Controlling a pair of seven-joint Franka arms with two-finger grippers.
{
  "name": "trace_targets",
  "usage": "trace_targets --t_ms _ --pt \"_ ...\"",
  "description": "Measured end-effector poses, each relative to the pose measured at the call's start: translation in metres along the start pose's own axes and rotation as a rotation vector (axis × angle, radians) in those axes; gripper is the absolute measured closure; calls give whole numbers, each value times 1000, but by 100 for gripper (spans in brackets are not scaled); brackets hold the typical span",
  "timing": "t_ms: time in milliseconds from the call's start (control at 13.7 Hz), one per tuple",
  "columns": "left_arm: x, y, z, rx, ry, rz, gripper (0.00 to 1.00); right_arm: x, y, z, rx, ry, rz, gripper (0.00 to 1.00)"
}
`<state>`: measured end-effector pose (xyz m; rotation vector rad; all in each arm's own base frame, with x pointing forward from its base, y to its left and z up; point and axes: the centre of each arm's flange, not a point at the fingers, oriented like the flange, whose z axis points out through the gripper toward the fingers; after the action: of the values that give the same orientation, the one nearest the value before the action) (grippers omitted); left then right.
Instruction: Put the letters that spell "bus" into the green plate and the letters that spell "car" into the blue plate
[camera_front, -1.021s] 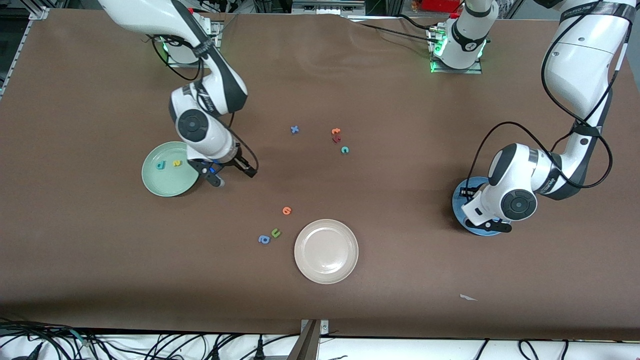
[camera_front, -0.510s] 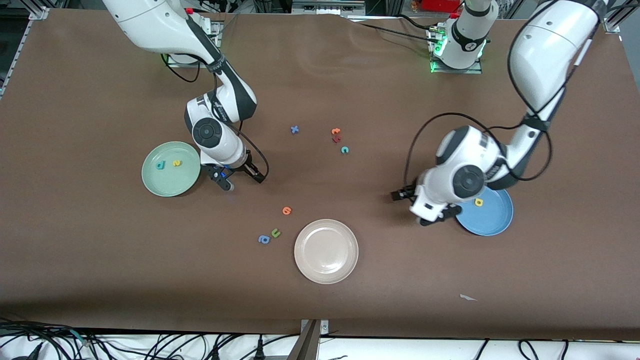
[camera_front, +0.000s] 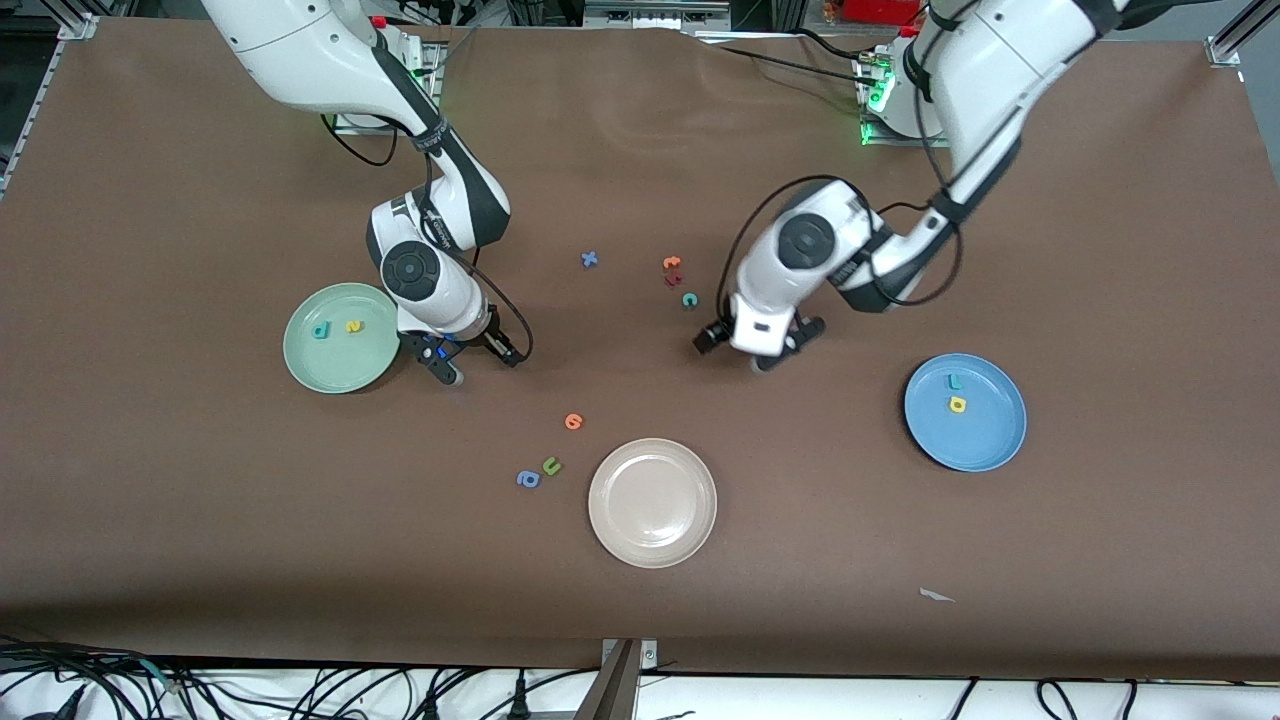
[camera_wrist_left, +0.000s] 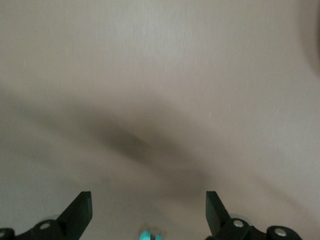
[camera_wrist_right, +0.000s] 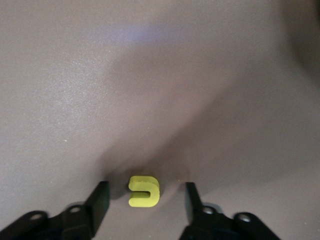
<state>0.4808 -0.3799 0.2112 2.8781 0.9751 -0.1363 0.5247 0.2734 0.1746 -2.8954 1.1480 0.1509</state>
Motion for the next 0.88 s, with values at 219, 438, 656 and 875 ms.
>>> trace_targets --t_ms 219,438,656,875 --pt "-48 5 11 18 38 27 0 0 -1 -1 5 2 0 58" --pt "-61 1 20 36 35 47 6 0 -1 -2 7 3 0 74" --pt "-71 -1 30 52 26 61 11 0 -1 -4 4 2 -1 74" --pt "-71 -3 37 62 27 68 17 0 1 -32 -53 -13 -6 74"
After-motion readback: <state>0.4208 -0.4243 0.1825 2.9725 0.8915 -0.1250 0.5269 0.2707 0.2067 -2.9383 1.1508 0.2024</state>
